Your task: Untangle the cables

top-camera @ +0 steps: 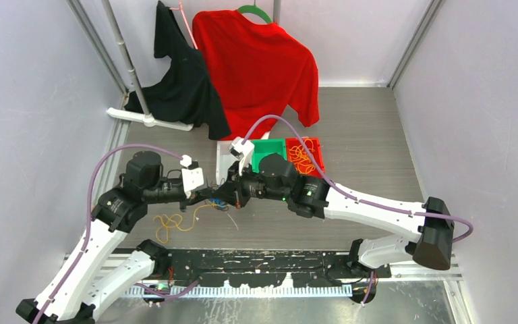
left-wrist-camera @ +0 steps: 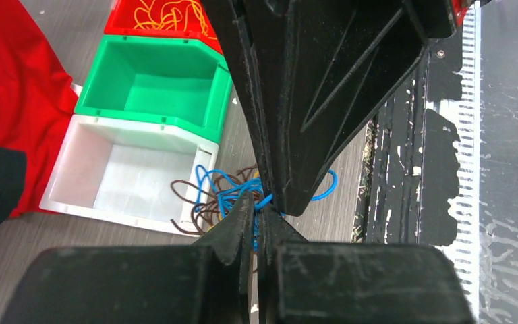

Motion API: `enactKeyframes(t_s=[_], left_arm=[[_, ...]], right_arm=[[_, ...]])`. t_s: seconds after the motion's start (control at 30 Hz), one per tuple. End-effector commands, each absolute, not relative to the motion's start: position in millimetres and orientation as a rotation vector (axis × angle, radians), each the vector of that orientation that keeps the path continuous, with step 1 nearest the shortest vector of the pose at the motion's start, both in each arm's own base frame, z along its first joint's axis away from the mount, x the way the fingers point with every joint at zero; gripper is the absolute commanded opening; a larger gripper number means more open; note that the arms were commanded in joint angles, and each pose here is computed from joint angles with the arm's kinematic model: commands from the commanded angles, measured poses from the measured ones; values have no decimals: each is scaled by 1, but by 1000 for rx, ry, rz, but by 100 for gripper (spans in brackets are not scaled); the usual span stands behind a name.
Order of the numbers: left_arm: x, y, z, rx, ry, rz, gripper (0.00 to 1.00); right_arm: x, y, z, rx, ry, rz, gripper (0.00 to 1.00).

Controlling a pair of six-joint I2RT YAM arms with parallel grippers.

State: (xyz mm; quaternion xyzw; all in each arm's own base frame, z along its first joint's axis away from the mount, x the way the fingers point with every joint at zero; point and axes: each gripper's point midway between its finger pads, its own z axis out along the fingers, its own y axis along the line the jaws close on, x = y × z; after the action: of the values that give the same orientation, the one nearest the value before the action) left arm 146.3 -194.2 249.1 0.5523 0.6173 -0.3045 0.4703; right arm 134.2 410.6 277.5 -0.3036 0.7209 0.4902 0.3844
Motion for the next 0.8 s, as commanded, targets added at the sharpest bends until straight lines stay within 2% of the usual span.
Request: enactKeyframes(t_s=[0.0, 0.1, 0.17, 0.27, 0.33, 0.53, 0.77], left_arm=[[144, -198, 272, 1327, 1425, -750, 0], [141, -197, 275, 1317, 1427, -751, 0], [142, -197, 277, 1295, 1440, -758, 0], [155, -196, 286, 1201, 1487, -740, 0], [165, -196, 296, 1108, 1533, -736, 0], [172, -202, 321, 922, 1597, -843, 0], [170, -207, 342, 863, 1587, -906, 0]], right_arm=[[131, 404, 331, -707, 1690, 1333, 1], [140, 388, 330, -673, 1682, 1254, 2], [151, 377, 324, -632, 1689, 1169, 25], [165, 360, 318, -571, 1662, 1068, 50], [170, 350, 319, -515, 1612, 1055, 61], [157, 356, 322, -548, 1505, 1144, 65], [166, 379, 312, -543, 1509, 1047, 62]])
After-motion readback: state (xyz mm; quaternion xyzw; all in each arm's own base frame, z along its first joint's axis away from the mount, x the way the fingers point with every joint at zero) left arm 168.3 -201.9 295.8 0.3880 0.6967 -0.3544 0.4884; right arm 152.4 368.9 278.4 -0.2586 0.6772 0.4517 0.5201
